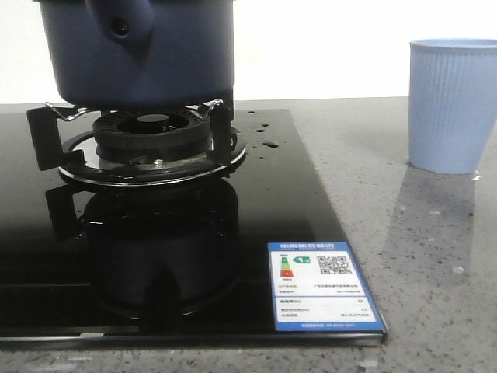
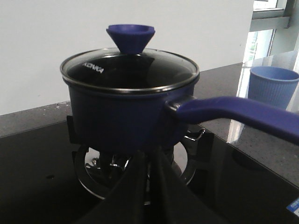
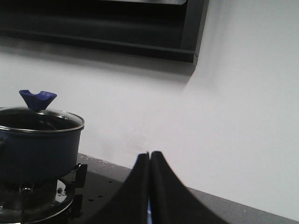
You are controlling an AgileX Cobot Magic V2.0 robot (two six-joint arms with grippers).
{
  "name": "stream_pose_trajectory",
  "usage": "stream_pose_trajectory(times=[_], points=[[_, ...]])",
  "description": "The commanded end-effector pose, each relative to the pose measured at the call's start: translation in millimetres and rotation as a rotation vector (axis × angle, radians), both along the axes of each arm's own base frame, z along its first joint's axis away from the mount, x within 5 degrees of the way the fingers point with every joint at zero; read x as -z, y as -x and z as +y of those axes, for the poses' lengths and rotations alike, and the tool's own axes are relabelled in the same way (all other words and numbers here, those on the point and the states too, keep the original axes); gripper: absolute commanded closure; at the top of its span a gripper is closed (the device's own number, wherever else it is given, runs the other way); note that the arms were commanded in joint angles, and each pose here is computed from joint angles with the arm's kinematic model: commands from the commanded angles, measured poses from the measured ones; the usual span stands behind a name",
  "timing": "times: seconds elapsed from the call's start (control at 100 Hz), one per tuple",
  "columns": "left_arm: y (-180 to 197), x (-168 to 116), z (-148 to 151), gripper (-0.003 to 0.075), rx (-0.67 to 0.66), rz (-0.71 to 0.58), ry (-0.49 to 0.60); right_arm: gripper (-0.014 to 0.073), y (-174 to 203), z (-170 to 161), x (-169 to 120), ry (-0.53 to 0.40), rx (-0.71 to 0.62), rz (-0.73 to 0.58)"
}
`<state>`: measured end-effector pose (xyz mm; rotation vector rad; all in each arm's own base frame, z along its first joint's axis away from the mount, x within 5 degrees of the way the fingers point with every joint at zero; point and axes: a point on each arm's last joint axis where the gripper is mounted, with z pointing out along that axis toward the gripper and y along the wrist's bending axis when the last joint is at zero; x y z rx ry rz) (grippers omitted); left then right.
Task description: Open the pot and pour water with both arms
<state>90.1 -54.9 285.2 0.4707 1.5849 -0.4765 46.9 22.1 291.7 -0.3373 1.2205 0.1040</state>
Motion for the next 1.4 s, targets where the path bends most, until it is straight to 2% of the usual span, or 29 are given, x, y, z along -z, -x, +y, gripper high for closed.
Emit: stream_pose_trajectory(times=[0.0, 0.79, 0.95, 1.05, 1.1, 1.2, 1.21, 1.22, 1.23, 1.25, 1.3, 1.31, 1.35, 1.39], points=[[4, -4, 1, 0.0739, -0.002, -0.007, 0.059, 0.0661, 5, 1, -10, -0.010, -0.025, -0.049], [6, 0, 0, 0.0739, 0.009, -0.003, 0.059, 0.0661, 6, 4, -11, -0.007, -0.054, -0.070], [5, 2, 7, 0.0739, -0.064, -0.040, -0.016, 0.0661, 6, 4, -11, -0.005, -0.054, -0.070], [8, 5, 9, 0.0739, -0.068, -0.102, -0.176, 0.0661, 6, 4, -11, -0.005, -0.054, -0.070], [9, 6, 12, 0.0739, -0.095, -0.109, -0.216, 0.0661, 6, 4, -11, -0.005, -0.054, -0.070], [11, 8, 21, 0.0739, -0.182, -0.078, -0.224, 0.0661, 6, 4, -11, -0.005, -0.054, -0.070], [11, 8, 21, 0.0739, -0.190, -0.057, -0.195, 0.0661, 6, 4, -11, -0.005, -0.054, -0.070], [11, 9, 23, 0.0739, -0.201, -0.067, -0.223, 0.0661, 6, 4, -11, -0.005, -0.054, -0.070], [11, 9, 23, 0.0739, -0.211, -0.048, -0.191, 0.0661, 6, 4, -11, -0.005, -0.054, -0.070], [10, 11, 25, 0.0739, -0.230, -0.053, -0.217, 0.0661, 6, 4, -11, -0.005, -0.054, -0.070], [10, 14, 30, 0.0739, -0.286, -0.031, -0.170, 0.0661, 6, 4, -11, -0.005, -0.054, -0.070], [10, 15, 31, 0.0739, -0.295, -0.043, -0.195, 0.0661, 6, 4, -11, -0.005, -0.054, -0.070], [10, 18, 34, 0.0739, -0.328, -0.052, -0.160, 0.0661, 6, 4, -11, -0.005, -0.054, -0.070], [11, 23, 35, 0.0739, -0.348, -0.095, -0.173, 0.0661, 6, 4, -11, -0.005, -0.054, -0.070]])
